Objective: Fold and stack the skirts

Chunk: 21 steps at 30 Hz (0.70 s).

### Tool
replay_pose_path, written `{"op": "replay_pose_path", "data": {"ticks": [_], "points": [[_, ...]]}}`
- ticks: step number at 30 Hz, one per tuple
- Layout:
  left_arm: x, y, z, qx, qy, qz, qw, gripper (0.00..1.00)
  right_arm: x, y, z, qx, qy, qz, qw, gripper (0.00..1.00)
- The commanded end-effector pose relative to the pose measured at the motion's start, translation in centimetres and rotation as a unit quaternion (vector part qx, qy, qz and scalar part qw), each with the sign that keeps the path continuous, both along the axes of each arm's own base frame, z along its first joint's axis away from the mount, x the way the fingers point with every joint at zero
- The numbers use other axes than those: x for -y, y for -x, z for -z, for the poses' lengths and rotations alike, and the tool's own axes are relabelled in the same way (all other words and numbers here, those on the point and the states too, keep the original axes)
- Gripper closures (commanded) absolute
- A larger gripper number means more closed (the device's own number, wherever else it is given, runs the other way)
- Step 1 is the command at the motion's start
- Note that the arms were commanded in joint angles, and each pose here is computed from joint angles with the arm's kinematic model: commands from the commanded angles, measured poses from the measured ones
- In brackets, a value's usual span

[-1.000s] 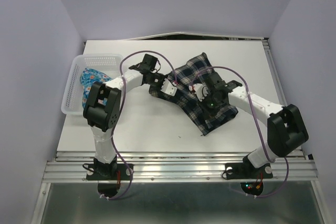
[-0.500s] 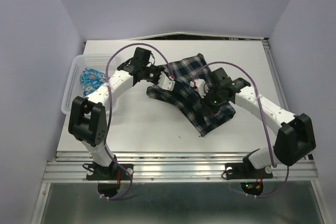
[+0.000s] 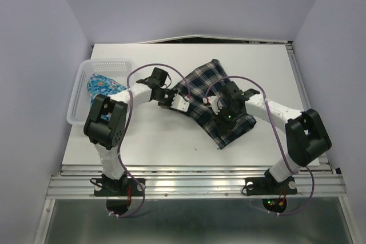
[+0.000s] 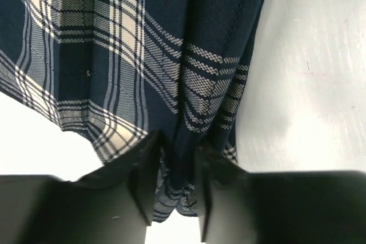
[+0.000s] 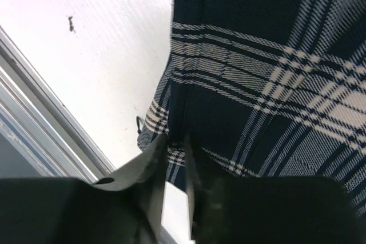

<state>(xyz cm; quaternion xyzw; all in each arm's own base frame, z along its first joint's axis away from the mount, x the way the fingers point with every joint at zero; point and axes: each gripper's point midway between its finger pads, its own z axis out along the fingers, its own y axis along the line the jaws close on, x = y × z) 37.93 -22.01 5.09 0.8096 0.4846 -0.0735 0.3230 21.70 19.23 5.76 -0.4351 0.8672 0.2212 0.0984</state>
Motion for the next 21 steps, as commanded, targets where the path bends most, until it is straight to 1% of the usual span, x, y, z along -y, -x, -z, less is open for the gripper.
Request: {"op": "replay_pose_path", "data": {"ticks": [1, 2, 3, 4, 5, 6, 7, 8, 9, 10, 11, 12, 13, 14, 15, 16, 17, 18, 19, 20, 21], "points": [[0.1, 0.0, -4.2, 0.025, 0.029, -0.012, 0.999, 0.47, -1.5, -0.1, -2.6, 0.021, -0.042, -0.029, 0.998, 0.51], [0.3, 0.2, -6.5, 0.036, 0.049, -0.016, 0.998, 0.39, -2.1, -0.8, -4.2, 0.039, -0.056, -0.027, 0.997, 0.38], [0.3, 0.4, -7.5, 0.038, 0.062, -0.023, 0.997, 0.3, -2.5, -1.2, -5.4, 0.052, -0.069, -0.025, 0.996, 0.31], [0.2, 0.7, -8.6, 0.032, 0.078, -0.04, 0.996, 0.27, -2.8, -1.3, -7.4, 0.068, -0.087, -0.014, 0.994, 0.25], [0.2, 1.1, -11.0, 0.04, 0.108, -0.05, 0.992, 0.27, -3.0, -2.6, -9.4, 0.092, -0.102, 0.001, 0.991, 0.23], [0.2, 1.3, -12.1, 0.033, 0.132, -0.071, 0.988, 0.27, -2.9, -3.4, -10.7, 0.102, -0.114, 0.015, 0.988, 0.22], [-0.1, 1.8, -13.7, 0.007, 0.174, -0.114, 0.978, 0.27, -2.9, -3.8, -11.6, 0.1, -0.127, 0.021, 0.987, 0.21], [0.1, 2.2, -13.3, -0.018, 0.186, -0.132, 0.973, 0.28, -2.5, -4.6, -12.4, 0.103, -0.131, 0.031, 0.986, 0.21], [-0.5, 2.5, -14.5, -0.025, 0.21, -0.16, 0.964, 0.3, -1.3, -6.5, -13.5, 0.117, -0.133, 0.056, 0.983, 0.21], [-0.7, 2.3, -15.2, -0.024, 0.232, -0.188, 0.954, 0.32, -0.3, -6.9, -13.3, 0.111, -0.125, 0.06, 0.984, 0.21], [-1.2, 3.1, -13.6, -0.052, 0.236, -0.221, 0.945, 0.32, 0.5, -7.5, -12.9, 0.107, -0.114, 0.068, 0.985, 0.21], [-1.4, 3.9, -14.0, -0.084, 0.263, -0.265, 0.924, 0.33, 1.2, -8.1, -12.2, 0.1, -0.098, 0.074, 0.987, 0.23], [-1.8, 4.2, -13.3, -0.094, 0.275, -0.296, 0.91, 0.33, 2.4, -8.0, -11.3, 0.094, -0.074, 0.072, 0.99, 0.23], [-1.9, 4.6, -12.8, -0.119, 0.284, -0.321, 0.895, 0.34, 2.7, -7.7, -10.8, 0.09, -0.063, 0.069, 0.992, 0.23], [-1.9, 5.1, -12.6, -0.162, 0.301, -0.356, 0.87, 0.34, 3.0, -7.4, -10.4, 0.084, -0.055, 0.07, 0.993, 0.25], [-2.2, 4.9, -12.5, -0.177, 0.317, -0.378, 0.851, 0.33, 3.4, -6.8, -10.2, 0.079, -0.05, 0.077, 0.993, 0.27], [-2.2, 5.3, -12.1, -0.215, 0.34, -0.412, 0.818, 0.34, 3.4, -6.7, -10.2, 0.08, -0.049, 0.084, 0.992, 0.3], [-2.3, 5.4, -12.3, -0.229, 0.355, -0.426, 0.8, 0.33, 3.4, -6.4, -10.3, 0.083, -0.048, 0.087, 0.992, 0.31], [-2.4, 4.9, -13.2, -0.229, 0.382, -0.431, 0.784, 0.33, 3.4, -6.5, -10.8, 0.101, -0.042, 0.099, 0.989, 0.31], [-2.4, 5.5, -13.3, -0.24, 0.397, -0.439, 0.769, 0.33, 2.5, -5.6, -10.2, 0.102, -0.034, 0.089, 0.99, 0.31], [-2.3, 5.6, -13.8, -0.248, 0.41, -0.442, 0.758, 0.32, 2.0, -5.1, -9.9, 0.107, -0.027, 0.087, 0.99, 0.3]]}}
